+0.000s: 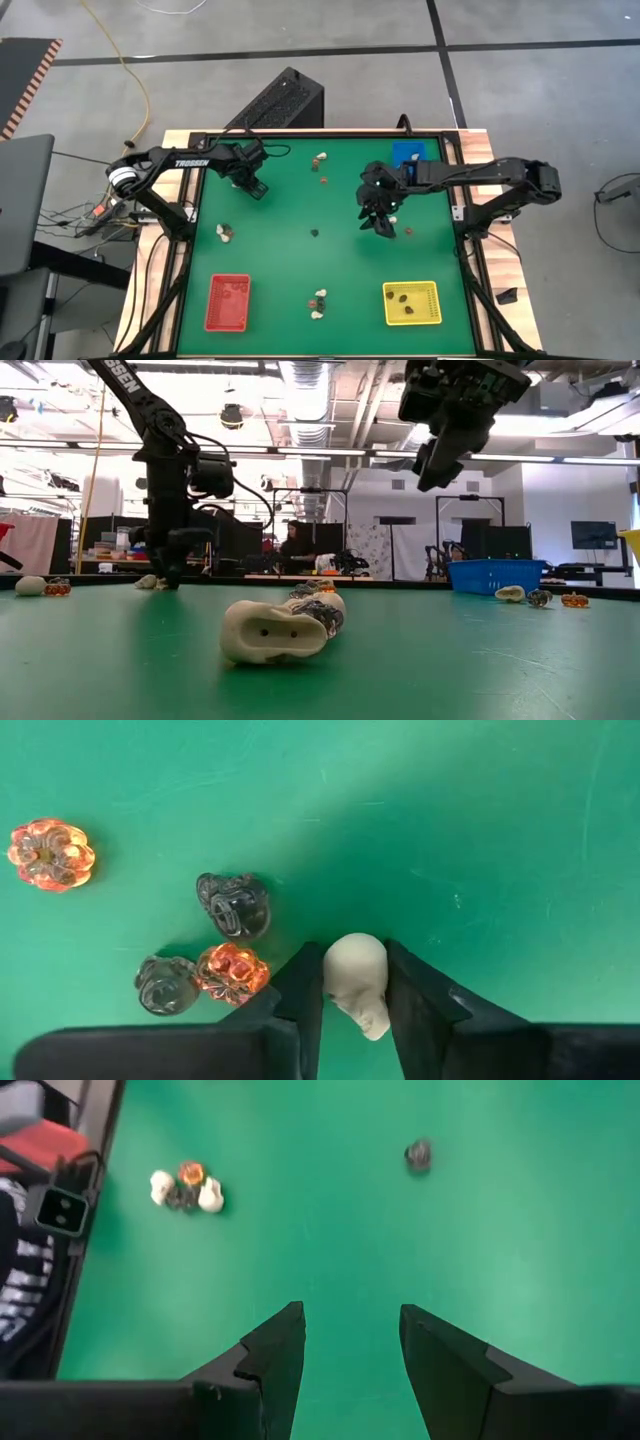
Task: Sort Halloween decoration
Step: Put the white skull toy into the blue bin
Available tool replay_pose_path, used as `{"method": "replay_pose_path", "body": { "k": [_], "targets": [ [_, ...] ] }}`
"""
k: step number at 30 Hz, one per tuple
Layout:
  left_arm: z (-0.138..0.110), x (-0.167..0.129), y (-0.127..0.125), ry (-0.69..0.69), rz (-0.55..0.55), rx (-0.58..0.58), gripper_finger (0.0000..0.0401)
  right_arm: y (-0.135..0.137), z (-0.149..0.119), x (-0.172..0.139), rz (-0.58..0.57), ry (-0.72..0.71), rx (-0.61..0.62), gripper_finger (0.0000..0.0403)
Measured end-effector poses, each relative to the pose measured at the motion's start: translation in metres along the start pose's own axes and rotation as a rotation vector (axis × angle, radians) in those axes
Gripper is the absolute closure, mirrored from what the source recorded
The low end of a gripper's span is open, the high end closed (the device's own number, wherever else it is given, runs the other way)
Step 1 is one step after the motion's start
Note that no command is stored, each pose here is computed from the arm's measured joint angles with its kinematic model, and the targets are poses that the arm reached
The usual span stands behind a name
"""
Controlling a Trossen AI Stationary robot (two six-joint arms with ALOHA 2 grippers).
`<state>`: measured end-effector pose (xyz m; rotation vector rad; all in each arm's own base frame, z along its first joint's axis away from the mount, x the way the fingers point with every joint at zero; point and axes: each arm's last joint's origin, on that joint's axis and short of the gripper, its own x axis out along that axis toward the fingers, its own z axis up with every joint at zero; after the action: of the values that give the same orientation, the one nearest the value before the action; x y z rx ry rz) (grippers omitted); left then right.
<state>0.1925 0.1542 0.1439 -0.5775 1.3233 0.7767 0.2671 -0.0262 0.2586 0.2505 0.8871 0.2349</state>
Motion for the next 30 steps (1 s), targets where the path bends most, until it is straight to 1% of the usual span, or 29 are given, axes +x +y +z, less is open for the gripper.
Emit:
{"method": "replay_pose_path", "body": {
  "k": [4, 6, 9, 12, 14, 16, 18, 21, 23, 26, 30],
  "targets": [
    [0.0, -0.002, 0.0, -0.005, -0.014, 0.012, 0.0337, 0.011, -0.002, -0.001, -0.042, 0.016, -0.013, 0.0207],
    [0.0, -0.004, -0.002, -0.023, -0.054, 0.022, 0.0331, 0.018, -0.005, -0.005, -0.07, 0.025, -0.028, 0.0207],
    [-0.001, -0.011, -0.008, -0.051, -0.146, 0.049, 0.032, 0.028, -0.008, -0.013, -0.131, 0.015, -0.029, 0.0207],
    [0.006, -0.022, -0.018, -0.163, -0.258, 0.084, 0.0322, 0.039, -0.012, -0.025, -0.187, -0.013, -0.024, 0.0207],
    [0.011, -0.029, -0.028, -0.242, -0.359, 0.11, 0.0327, 0.047, -0.018, -0.033, -0.227, -0.042, -0.019, 0.0207],
    [0.018, -0.037, -0.042, -0.351, -0.473, 0.131, 0.0331, 0.055, -0.026, -0.039, -0.269, -0.08, -0.01, 0.0207],
    [0.027, -0.047, -0.061, -0.487, -0.578, 0.156, 0.0331, 0.06, -0.036, -0.043, -0.323, -0.121, 0.005, 0.0207],
    [0.036, -0.056, -0.097, -0.69, -0.71, 0.231, 0.0331, 0.065, -0.054, -0.044, -0.405, -0.179, 0.029, 0.0207],
    [0.04, -0.056, -0.119, -0.775, -0.774, 0.267, 0.0331, 0.065, -0.064, -0.042, -0.429, -0.222, 0.041, 0.0207],
    [0.06, -0.058, -0.15, -0.867, -0.815, 0.298, 0.0331, 0.066, -0.074, -0.041, -0.407, -0.285, 0.049, 0.0207],
    [0.104, -0.055, -0.192, -0.922, -0.825, 0.348, 0.0331, 0.069, -0.081, -0.04, -0.368, -0.352, 0.036, 0.0207]
  ]
}}
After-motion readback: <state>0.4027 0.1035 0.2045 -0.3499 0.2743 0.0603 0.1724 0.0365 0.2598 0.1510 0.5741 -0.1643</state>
